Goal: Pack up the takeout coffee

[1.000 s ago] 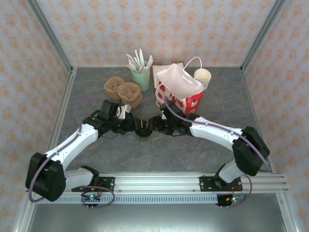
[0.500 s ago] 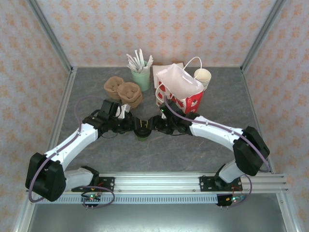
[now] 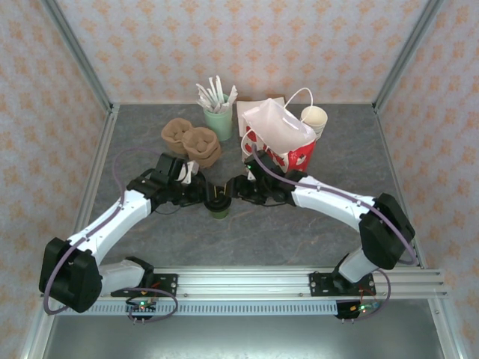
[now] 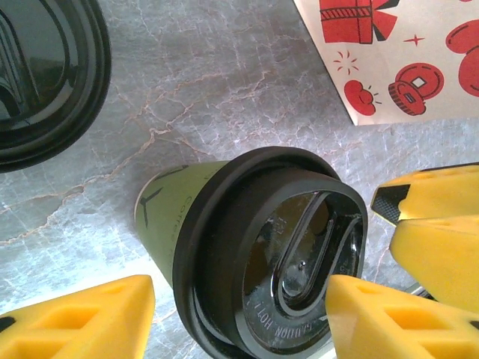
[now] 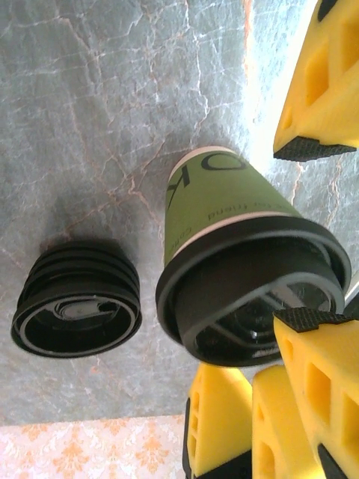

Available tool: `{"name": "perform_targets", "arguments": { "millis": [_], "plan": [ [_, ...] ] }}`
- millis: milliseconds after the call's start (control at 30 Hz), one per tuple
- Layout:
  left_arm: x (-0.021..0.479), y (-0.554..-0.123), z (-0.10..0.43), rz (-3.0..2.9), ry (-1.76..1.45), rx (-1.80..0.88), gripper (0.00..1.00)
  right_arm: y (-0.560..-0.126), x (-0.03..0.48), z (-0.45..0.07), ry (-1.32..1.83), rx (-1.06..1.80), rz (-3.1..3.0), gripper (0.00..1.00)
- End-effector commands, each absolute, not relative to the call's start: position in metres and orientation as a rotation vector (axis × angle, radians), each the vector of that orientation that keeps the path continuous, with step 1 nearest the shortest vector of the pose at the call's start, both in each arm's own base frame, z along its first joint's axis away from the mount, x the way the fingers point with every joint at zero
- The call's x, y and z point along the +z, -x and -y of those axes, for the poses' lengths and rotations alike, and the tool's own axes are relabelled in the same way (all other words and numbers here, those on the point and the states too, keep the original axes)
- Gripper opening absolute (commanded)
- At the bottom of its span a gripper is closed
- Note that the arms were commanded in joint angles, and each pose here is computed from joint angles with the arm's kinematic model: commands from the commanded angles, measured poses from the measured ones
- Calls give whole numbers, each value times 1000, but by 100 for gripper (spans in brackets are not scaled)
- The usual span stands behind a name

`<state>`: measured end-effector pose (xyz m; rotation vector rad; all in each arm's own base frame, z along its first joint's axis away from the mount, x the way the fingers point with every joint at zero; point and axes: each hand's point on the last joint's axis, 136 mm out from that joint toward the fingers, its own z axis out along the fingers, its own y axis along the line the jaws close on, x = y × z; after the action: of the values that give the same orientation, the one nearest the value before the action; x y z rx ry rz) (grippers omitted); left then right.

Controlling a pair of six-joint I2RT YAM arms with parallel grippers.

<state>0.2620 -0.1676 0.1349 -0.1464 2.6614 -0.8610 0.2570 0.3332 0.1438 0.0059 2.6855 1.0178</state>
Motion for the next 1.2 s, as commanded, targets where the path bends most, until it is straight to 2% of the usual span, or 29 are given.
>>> {"name": "perform_targets", "arguments": {
  "millis": [0,267,633,800,967,1167],
  "plan": [
    [156,-266,165,-2608,109,-825,68,-256,156,-337,49,1021,-2675,57],
    [199,-286,153,-2511,91,-701,70,-254,190,-340,130,1052,-2629,55],
    [271,-336,106,-2227,286,-407,72,-265,277,-340,282,1016,-2481,51],
    [270,-367,84,-2222,373,-310,72,-274,306,-339,309,1012,-2426,50],
    [252,-399,63,-2220,530,-352,71,-282,324,-335,295,1041,-2386,50],
    [214,-445,39,-2172,753,-505,62,-286,330,-330,279,1067,-2378,48]
  ]
}}
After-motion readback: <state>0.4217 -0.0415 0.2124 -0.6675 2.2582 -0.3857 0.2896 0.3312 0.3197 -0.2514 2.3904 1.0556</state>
